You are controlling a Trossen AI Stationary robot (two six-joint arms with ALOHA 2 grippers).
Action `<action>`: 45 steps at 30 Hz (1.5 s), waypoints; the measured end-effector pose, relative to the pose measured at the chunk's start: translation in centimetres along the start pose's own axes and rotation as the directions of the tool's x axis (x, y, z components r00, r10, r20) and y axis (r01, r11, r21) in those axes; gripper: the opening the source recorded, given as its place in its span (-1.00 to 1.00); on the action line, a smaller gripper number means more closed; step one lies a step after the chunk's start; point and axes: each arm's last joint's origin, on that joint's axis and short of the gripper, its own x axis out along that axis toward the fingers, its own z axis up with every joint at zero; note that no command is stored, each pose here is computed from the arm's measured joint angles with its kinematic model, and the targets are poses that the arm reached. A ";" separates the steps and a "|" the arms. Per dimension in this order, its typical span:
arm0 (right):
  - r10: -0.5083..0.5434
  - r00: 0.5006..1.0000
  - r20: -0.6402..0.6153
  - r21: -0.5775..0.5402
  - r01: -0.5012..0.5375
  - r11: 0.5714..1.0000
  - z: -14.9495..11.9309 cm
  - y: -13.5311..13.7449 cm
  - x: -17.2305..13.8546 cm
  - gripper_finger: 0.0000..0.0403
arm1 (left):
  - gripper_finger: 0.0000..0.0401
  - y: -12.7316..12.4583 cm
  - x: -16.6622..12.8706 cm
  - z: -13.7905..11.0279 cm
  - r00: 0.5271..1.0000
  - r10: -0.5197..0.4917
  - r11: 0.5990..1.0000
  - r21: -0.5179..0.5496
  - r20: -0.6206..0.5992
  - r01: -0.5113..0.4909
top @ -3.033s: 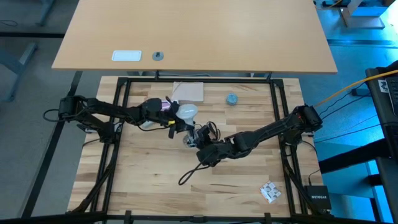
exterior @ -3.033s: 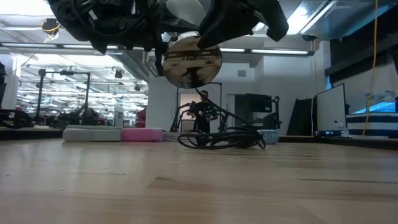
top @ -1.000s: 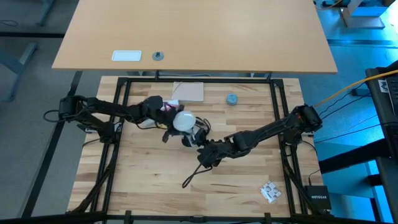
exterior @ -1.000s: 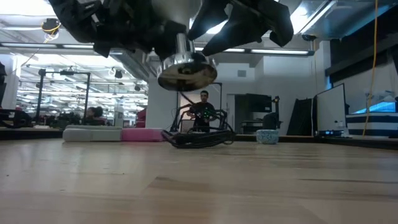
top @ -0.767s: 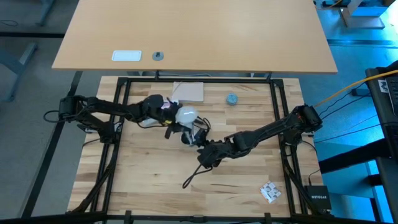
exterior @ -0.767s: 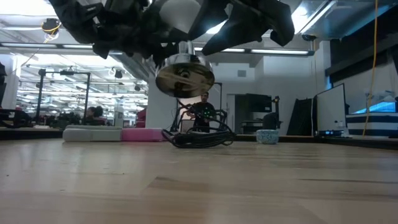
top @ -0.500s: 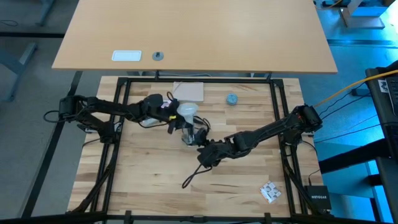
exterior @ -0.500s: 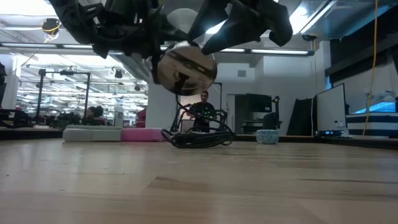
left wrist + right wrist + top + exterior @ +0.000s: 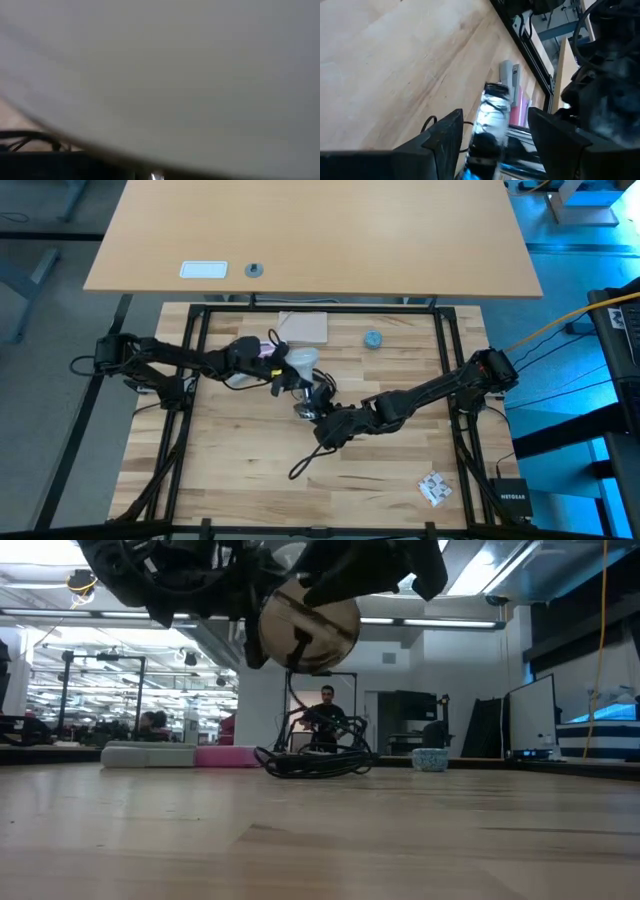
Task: Screw lightbulb
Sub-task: Insert the white lightbulb into the desk lamp
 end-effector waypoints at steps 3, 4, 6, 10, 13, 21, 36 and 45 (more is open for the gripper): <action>0.012 1.000 0.009 0.023 -0.012 1.000 0.0 0.0 0.0 0.07 | -0.24 -0.6 0.1 0.0 0.999 -0.030 0.999 0.017 0.025 0.030; 0.018 1.000 0.015 0.024 -0.018 1.000 0.0 0.1 0.0 0.04 | -0.24 -0.7 0.2 0.0 0.999 -0.041 0.999 0.022 0.031 0.040; 0.027 0.999 0.025 0.024 -0.028 0.999 0.1 0.1 0.0 -0.06 | -0.24 -0.9 0.2 0.0 0.998 -0.048 0.998 0.031 0.036 0.047; 0.045 0.998 0.041 0.024 -0.046 0.999 0.1 0.1 0.0 -0.36 | -0.24 -1.0 0.3 -0.1 0.998 -0.048 0.995 0.087 0.026 0.046; 0.038 0.999 0.030 0.034 -0.039 0.999 0.1 0.1 0.0 -0.63 | -0.24 -1.1 0.3 -0.3 0.998 -0.054 0.986 0.162 0.022 0.050; 0.019 1.000 0.015 0.010 -0.019 1.000 0.1 0.1 -0.1 -0.70 | -0.24 -1.7 0.4 -0.5 0.992 -0.126 0.898 0.422 -0.025 0.125; 0.046 0.999 0.013 -0.060 -0.045 0.997 0.0 0.4 -0.1 -0.62 | -0.24 -2.1 0.3 -0.9 0.952 -0.258 0.647 0.703 -0.162 0.295; 0.071 0.997 -0.018 -0.271 -0.074 0.960 -0.3 0.6 -0.1 -0.58 | -0.24 -2.1 0.3 -1.1 0.935 -0.288 0.496 0.802 -0.208 0.331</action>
